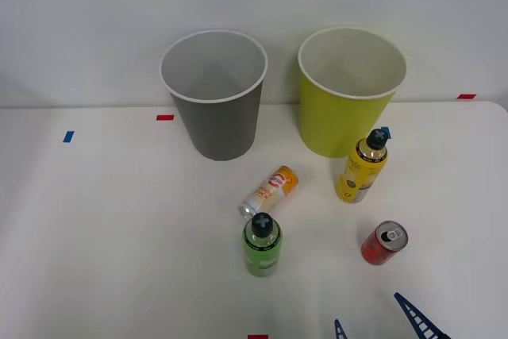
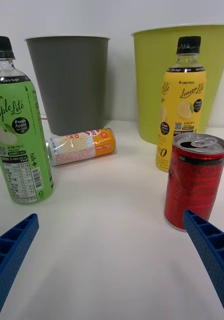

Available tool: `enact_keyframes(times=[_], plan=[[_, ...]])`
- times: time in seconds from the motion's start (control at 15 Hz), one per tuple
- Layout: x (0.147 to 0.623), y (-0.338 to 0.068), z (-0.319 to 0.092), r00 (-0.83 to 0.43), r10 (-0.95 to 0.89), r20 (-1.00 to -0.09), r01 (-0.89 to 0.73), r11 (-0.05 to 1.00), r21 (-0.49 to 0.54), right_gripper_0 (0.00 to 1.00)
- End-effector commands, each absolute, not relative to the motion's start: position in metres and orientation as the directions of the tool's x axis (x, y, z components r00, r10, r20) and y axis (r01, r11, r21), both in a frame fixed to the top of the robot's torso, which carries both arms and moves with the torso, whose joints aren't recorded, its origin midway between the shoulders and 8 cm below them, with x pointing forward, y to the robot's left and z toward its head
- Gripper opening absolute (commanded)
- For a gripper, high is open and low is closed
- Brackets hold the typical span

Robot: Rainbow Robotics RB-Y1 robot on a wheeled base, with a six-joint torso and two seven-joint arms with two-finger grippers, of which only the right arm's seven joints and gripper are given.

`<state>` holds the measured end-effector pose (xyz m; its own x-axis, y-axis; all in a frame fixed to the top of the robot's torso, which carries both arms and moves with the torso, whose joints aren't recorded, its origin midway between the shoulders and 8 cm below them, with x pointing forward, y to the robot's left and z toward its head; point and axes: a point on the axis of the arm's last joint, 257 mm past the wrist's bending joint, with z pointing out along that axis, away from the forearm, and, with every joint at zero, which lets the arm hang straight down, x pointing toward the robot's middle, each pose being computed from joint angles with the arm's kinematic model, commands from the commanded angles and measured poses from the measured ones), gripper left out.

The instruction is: Put cans in the gray bin, plastic bottles in the light green bin

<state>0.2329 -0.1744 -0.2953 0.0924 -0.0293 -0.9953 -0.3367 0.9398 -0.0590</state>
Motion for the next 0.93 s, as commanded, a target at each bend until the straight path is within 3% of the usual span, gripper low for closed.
enact_keyframes(times=[0.07, 0.93], plan=[[0.2329, -0.1744, -0.2953, 0.092, -0.029, -0.995, -0.337, 0.940, -0.059, 1.00], [0.2329, -0.1744, -0.2953, 0.092, -0.029, -0.995, -0.337, 0.940, -0.059, 1.00]])
